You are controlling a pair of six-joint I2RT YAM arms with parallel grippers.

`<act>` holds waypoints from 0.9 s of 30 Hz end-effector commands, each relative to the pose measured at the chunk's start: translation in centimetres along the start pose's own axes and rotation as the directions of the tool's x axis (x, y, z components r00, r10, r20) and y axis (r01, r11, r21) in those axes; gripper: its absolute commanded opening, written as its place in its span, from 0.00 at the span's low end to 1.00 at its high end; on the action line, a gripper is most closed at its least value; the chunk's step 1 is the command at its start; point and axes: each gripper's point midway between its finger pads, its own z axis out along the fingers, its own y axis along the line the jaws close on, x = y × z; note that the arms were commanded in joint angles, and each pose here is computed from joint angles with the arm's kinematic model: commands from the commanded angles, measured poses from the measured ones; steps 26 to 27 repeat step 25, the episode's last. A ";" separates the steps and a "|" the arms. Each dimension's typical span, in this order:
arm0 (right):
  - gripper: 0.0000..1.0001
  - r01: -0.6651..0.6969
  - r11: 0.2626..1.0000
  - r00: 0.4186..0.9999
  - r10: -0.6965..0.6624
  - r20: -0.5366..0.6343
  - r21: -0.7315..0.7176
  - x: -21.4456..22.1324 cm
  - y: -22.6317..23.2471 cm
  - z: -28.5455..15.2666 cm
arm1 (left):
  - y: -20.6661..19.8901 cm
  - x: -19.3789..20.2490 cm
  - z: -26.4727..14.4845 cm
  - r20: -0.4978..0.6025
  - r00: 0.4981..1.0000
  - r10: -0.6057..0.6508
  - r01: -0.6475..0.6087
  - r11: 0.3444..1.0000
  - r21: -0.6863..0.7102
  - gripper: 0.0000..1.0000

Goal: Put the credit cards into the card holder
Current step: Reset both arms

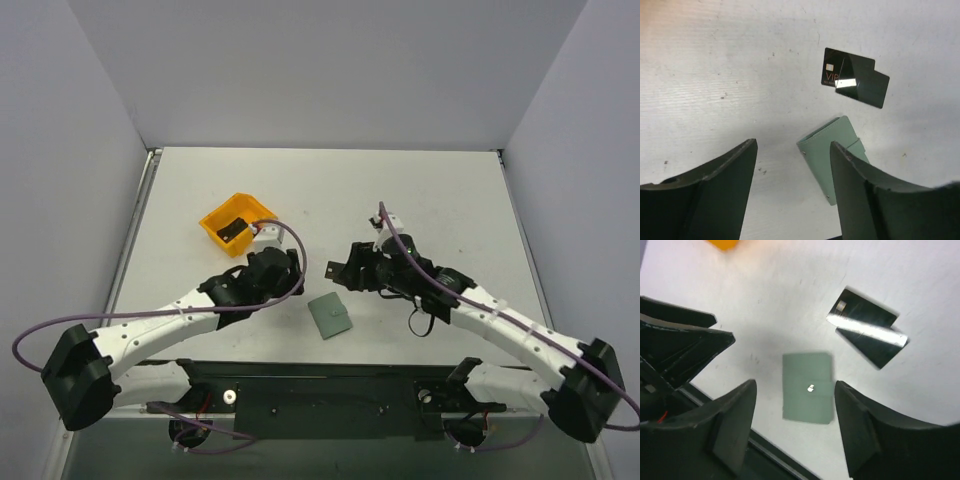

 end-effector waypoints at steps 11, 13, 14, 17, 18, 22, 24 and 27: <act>0.86 -0.089 0.933 0.899 -0.076 0.430 0.350 -3.5 -9.4 -9.4 | 5.7 -6.3 -5.3 0.209 0.977 -0.048 0.090 0.977 -0.195 0.86; 0.86 -0.080 0.932 0.899 -0.086 0.430 0.353 -3.5 -9.5 -9.5 | 5.9 -5.9 -5.4 0.205 0.977 -0.055 0.095 0.977 -0.190 0.86; 0.86 -0.077 0.931 0.900 -0.089 0.426 0.358 -3.4 -9.6 -9.5 | 5.8 -5.8 -5.3 0.204 0.977 -0.060 0.097 0.979 -0.177 0.87; 0.87 -0.076 0.924 0.901 -0.098 0.423 0.374 -3.6 -9.7 -9.7 | 5.4 -5.6 -5.2 0.197 0.979 -0.053 0.082 0.987 -0.138 0.88; 0.87 -0.070 0.921 0.906 -0.102 0.412 0.384 -3.4 -9.9 -9.5 | 5.3 -5.7 -5.3 0.195 0.979 -0.054 0.081 0.987 -0.136 0.88; 0.88 -0.047 0.913 0.923 -0.115 0.368 0.404 -3.9 -9.6 -9.7 | 5.2 -5.8 -5.4 0.187 0.982 -0.040 0.062 0.992 -0.112 0.88; 0.88 -0.045 0.909 0.927 -0.116 0.356 0.414 -3.9 -9.6 -9.9 | 5.1 -6.3 -5.8 0.210 0.976 -0.049 0.070 0.993 -0.093 0.89; 0.88 -0.051 0.910 0.927 -0.110 0.358 0.412 -3.9 -9.6 -9.9 | 5.3 -6.7 -6.2 0.232 0.971 -0.057 0.080 0.993 -0.091 0.91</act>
